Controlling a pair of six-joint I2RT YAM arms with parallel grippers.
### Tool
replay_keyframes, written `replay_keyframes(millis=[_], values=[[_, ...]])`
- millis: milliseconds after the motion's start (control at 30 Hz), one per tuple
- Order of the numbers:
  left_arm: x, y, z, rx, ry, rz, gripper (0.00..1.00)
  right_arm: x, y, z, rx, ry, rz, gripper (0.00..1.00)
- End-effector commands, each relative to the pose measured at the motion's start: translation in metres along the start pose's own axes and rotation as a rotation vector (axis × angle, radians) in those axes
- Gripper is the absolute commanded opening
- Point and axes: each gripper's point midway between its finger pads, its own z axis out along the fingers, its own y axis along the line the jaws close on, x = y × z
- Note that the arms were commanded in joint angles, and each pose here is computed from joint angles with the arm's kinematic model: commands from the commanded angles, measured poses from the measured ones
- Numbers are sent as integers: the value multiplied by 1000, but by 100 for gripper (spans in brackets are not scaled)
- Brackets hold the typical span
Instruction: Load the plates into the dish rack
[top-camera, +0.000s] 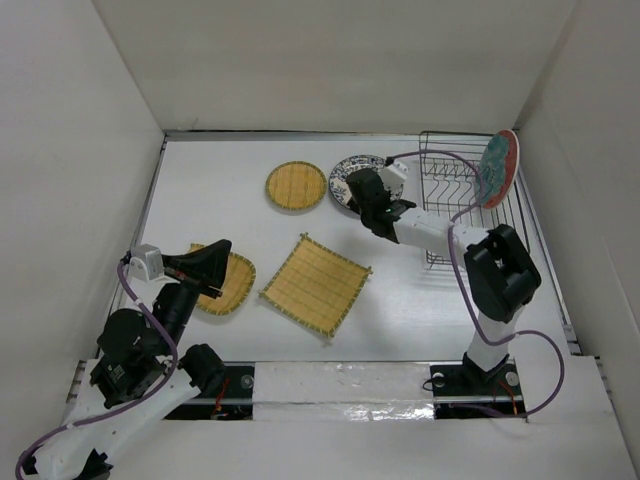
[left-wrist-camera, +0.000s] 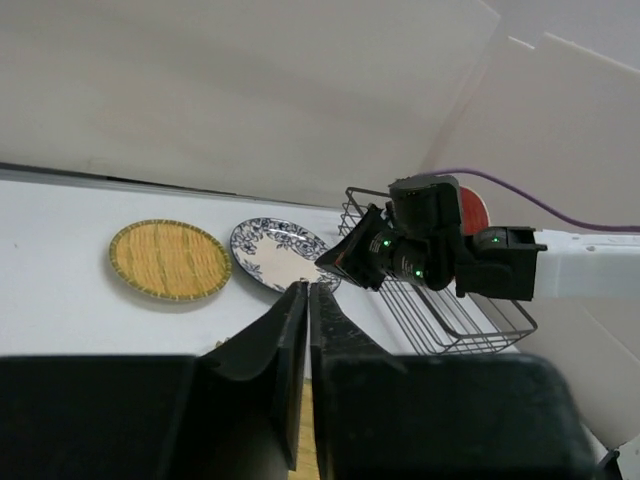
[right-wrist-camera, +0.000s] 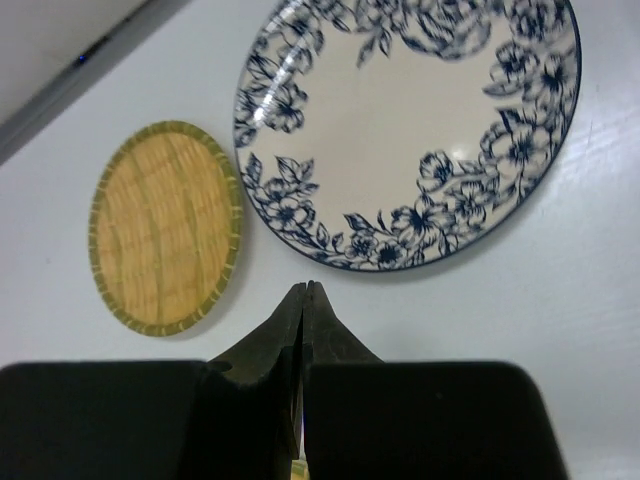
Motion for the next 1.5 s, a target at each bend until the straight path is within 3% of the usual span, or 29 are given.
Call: replay_keyframes(millis=[0,133,167,200,233,333,400,767,1000,1333,1467], values=[[-12,0,2,-26,-23,-24,6,-24,29,-15,32,-117,179,0],[-7,3,5,-52,5,-27,23,1,15,-7,103,-92,329,0],[-7,2,6,-50,8,-29,31,7,10,-4,127,-80,353,0],[-4,2,6,-50,16,-27,36,15,7,-2,145,-64,380,7],[-3,1,7,-44,24,-28,40,26,2,4,163,-49,418,27],[1,-2,8,-37,40,-29,50,38,-9,11,213,-54,512,60],[2,-1,10,-40,48,-28,54,49,-18,17,248,-54,550,66],[6,-6,10,-14,56,-33,56,60,-41,51,340,-75,819,67],[6,-9,10,2,58,-32,56,61,-52,68,412,-87,828,64],[2,-8,7,1,38,-39,56,63,-55,81,446,-80,832,44],[2,-8,8,2,39,-38,56,65,-55,83,449,-76,834,40]])
